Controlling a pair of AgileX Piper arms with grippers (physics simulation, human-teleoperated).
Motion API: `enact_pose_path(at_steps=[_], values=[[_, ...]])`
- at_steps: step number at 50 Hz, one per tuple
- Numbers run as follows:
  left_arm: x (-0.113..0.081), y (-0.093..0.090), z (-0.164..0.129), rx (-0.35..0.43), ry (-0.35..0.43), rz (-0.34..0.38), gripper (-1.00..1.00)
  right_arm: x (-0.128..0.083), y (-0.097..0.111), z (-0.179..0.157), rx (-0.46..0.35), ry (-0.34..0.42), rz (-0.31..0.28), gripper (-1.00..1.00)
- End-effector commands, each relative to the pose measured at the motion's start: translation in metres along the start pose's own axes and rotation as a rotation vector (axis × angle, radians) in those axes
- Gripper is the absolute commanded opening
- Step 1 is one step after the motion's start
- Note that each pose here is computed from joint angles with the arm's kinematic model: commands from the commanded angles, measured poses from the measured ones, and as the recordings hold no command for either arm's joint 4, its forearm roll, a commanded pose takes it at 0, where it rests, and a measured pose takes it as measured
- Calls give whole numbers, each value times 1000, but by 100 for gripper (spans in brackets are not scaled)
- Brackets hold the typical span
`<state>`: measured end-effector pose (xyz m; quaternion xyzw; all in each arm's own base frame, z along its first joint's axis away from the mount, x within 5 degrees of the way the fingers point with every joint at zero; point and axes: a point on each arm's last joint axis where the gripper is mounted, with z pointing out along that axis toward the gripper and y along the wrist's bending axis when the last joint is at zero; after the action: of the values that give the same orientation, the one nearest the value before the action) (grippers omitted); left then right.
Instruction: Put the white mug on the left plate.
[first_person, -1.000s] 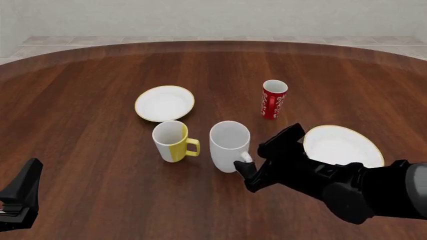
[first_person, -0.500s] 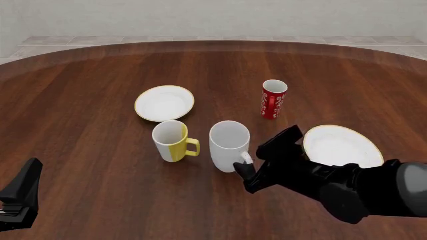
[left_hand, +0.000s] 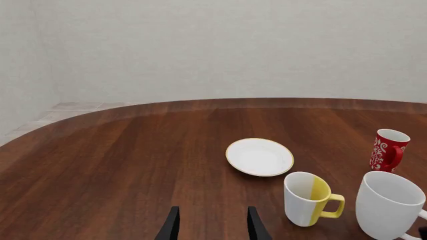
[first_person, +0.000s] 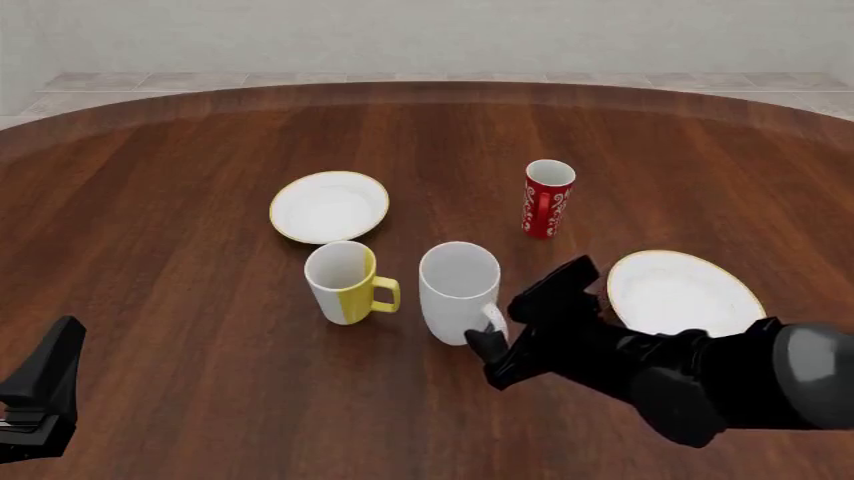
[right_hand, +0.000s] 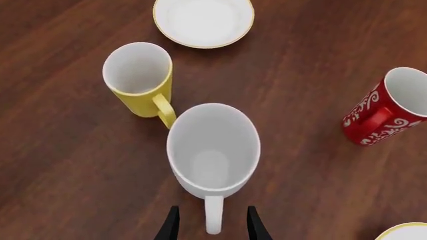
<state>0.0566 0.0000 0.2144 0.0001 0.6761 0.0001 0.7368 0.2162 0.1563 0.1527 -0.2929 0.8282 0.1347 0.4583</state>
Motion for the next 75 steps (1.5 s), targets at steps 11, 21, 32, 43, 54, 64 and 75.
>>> enact_pose_path(at_steps=[11, 21, 32, 43, 54, 64, 75], values=[[0, 0, 0, 0, 0, 0, 100, 6, 1, 7, -1, 15, 7, 100], [0, 0, 0, 0, 0, 0, 100, 9, 0, 8, 0, 22, 11, 100], [0, 0, 0, 0, 0, 0, 100, 9, 2, 8, -6, 24, 4, 100], [0, 0, 0, 0, 0, 0, 100, 9, -1, 2, 3, 8, -34, -100], [0, 0, 0, 0, 0, 0, 100, 9, -2, 0, 7, 8, -39, -100], [0, 0, 0, 0, 0, 0, 100, 2, -6, -10, 19, -3, -43, -100], [0, 0, 0, 0, 0, 0, 100, -15, -8, -22, 24, -25, -39, -100]])
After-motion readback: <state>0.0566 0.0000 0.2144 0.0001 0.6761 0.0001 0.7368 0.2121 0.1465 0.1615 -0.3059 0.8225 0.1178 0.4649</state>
